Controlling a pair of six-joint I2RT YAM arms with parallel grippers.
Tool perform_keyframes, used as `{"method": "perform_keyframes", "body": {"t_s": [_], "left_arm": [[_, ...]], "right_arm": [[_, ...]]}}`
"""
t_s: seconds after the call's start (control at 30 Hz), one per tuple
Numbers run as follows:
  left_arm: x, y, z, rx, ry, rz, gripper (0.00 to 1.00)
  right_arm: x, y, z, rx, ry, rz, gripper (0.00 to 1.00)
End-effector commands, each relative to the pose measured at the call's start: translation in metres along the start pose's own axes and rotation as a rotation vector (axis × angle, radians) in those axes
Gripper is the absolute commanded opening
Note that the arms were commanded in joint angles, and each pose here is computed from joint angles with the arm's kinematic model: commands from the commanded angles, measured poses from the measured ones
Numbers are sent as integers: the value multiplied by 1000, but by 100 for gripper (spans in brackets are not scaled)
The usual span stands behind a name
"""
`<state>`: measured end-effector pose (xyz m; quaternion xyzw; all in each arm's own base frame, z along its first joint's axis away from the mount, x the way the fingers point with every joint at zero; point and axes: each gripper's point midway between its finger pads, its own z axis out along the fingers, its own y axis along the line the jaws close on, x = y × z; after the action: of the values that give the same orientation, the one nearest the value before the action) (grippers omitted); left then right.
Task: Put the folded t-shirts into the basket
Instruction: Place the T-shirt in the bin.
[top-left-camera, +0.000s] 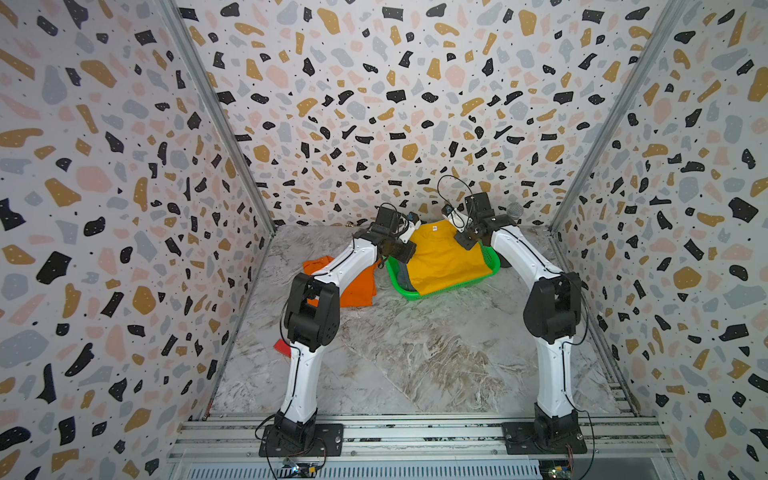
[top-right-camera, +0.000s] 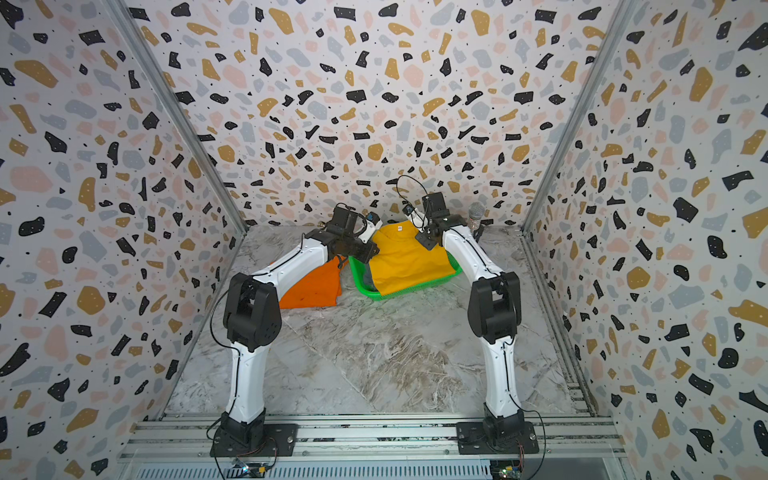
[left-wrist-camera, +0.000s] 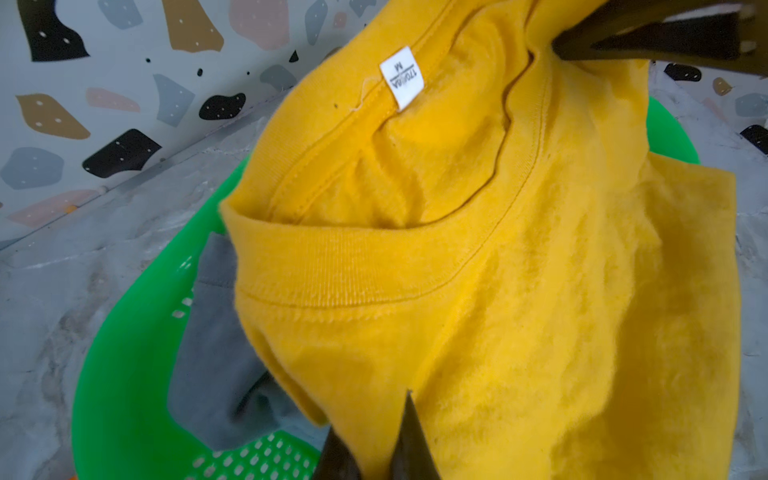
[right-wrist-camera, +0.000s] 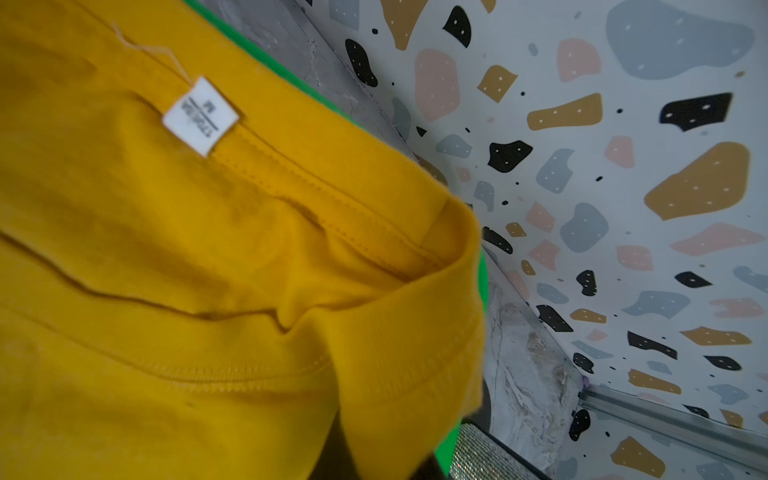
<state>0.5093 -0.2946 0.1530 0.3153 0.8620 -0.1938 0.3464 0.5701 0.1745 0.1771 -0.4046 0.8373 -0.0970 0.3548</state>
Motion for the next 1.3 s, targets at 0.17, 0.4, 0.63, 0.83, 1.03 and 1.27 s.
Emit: {"method": "perform_keyframes", "body": {"t_s": [0.17, 0.4, 0.63, 0.83, 1.03, 1.27], "left_arm": [[-5, 20, 3, -48, -12, 16, 0], [2, 36, 15, -87, 21, 35, 0], [12, 50, 23, -148, 53, 78, 4], [22, 58, 22, -197, 87, 109, 27], [25, 66, 11, -261, 113, 147, 41], [5, 80, -23, -386, 100, 208, 50]], "right_arm": [[-13, -19, 3, 35, -6, 10, 0], [-4, -16, 21, 40, 34, -12, 0], [9, -16, 39, 62, 85, -43, 12], [18, -20, 55, 96, 128, -83, 32], [18, -29, 53, 129, 140, -106, 44], [2, -42, 20, 141, 89, -88, 54]]}}
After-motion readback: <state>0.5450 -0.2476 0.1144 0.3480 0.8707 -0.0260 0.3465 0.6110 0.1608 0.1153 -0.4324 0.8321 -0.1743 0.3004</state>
